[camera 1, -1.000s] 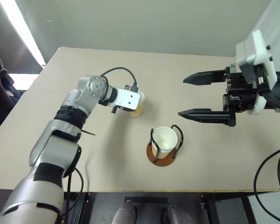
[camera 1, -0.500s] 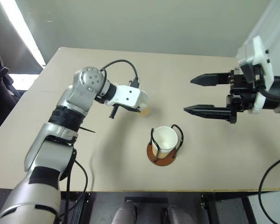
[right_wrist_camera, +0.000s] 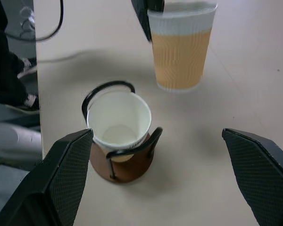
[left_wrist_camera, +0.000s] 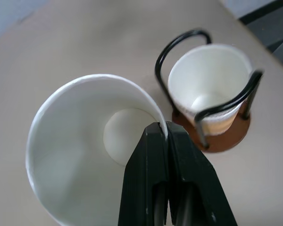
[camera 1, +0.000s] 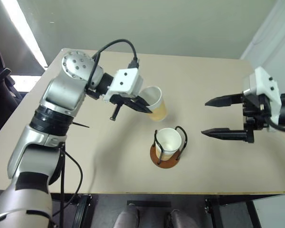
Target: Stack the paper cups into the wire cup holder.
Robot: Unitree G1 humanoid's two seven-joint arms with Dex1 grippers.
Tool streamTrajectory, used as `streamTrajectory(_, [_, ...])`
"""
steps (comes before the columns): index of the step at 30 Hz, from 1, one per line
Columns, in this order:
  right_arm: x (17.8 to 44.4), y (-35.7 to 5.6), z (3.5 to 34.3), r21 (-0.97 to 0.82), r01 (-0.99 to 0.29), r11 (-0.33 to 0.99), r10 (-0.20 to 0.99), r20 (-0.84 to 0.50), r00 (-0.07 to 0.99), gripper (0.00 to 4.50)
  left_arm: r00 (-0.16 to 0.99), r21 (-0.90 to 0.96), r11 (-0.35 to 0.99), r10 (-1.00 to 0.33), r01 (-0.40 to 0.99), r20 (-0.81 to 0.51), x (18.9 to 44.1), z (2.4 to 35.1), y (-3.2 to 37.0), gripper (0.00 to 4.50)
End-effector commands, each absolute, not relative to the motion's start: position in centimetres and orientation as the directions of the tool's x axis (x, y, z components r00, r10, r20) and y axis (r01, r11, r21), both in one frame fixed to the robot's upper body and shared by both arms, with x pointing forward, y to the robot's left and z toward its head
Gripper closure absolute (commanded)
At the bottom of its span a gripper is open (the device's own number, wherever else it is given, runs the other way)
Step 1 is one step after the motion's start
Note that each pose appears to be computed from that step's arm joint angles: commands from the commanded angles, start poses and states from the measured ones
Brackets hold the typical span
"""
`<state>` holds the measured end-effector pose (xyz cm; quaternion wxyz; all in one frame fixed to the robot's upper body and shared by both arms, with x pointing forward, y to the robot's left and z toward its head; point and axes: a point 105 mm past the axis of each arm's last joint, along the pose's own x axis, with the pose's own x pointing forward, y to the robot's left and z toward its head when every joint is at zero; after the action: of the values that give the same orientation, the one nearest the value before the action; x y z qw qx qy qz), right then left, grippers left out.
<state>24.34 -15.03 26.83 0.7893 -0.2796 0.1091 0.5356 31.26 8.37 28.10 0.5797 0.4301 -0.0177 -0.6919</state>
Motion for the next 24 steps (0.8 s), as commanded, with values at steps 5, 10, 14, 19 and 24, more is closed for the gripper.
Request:
streamTrajectory(5, [23.3,-14.8,28.1,-0.417,-0.877,0.239,0.785,-0.449,0.427,0.00,-0.070,0.516,-0.449,-0.799,0.729,-0.597,29.2,30.5,6.4,4.48])
streamTrajectory(10, [23.0,-14.6,28.2,-0.424,-0.873,0.241,0.786,-0.442,0.432,0.00,-0.129,0.499,-0.504,-0.783,0.705,-0.609,28.4,30.5,5.3,4.48])
streamTrajectory(14, [23.1,-14.5,28.3,-0.430,-0.869,0.247,0.787,-0.434,0.438,0.00,-0.165,0.478,-0.536,-0.767,0.696,-0.620,28.0,30.0,4.6,4.48])
streamTrajectory(19, [23.1,-14.5,28.4,-0.434,-0.864,0.255,0.784,-0.430,0.447,0.00,-0.206,0.460,-0.560,-0.760,0.689,-0.617,27.4,30.0,3.9,4.48])
streamTrajectory(24, [23.1,-14.6,28.5,-0.436,-0.861,0.261,0.782,-0.427,0.454,0.00,-0.235,0.426,-0.593,-0.730,0.683,-0.641,26.9,29.0,3.8,4.48])
